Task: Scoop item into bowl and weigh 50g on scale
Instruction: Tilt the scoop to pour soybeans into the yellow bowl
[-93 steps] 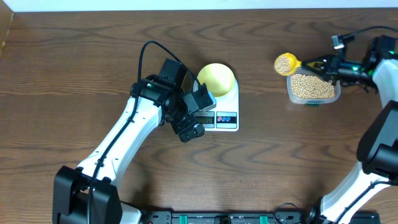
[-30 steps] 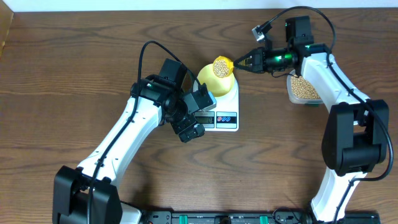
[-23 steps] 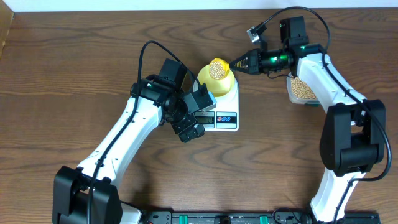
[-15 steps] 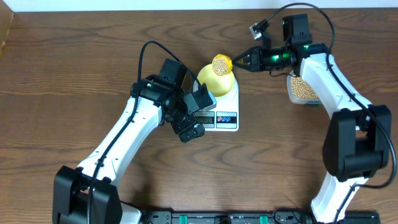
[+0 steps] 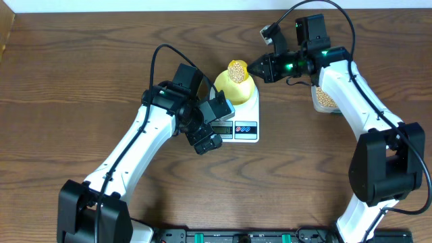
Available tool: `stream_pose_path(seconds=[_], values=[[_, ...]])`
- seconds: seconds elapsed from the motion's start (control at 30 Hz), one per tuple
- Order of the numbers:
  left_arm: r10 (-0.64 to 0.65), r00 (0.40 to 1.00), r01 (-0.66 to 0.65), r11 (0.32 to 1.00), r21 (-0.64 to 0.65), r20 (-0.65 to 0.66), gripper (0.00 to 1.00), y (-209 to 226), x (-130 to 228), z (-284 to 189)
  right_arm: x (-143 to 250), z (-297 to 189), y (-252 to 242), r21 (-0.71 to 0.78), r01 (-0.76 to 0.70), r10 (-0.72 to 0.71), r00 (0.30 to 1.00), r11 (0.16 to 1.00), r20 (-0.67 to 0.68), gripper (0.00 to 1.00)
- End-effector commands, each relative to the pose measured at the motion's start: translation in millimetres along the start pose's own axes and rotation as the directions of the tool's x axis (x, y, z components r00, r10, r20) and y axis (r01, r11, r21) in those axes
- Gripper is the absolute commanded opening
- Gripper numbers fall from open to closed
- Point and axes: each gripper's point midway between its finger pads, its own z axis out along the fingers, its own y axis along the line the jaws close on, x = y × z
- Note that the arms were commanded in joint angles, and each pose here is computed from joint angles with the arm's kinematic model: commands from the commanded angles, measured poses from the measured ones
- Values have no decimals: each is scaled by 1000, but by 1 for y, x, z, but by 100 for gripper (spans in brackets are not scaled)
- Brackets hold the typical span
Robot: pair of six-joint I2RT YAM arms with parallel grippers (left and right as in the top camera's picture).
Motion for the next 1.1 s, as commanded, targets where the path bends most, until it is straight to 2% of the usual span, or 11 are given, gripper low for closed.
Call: stream_pose_path(seconds=[0.0,0.63,0.83,1.07], values=[[0,1000,0,1000,12,-2,98,-1,1,2,-5,-5,0,31,90,-90,996,995,13,1],[0,1000,0,1000,12,-2,98,-1,1,2,-3,-5,24,20,327,-327,945,945,-8,1],[0,1000,0,1000,12,-2,98,-1,1,2,-10,-20,32,108,405,-406,914,908,-18,1],[0,1000,0,1000,12,-2,98,-1,1,2,-6,-21,31,242,521,-506,853,818,-126,1]])
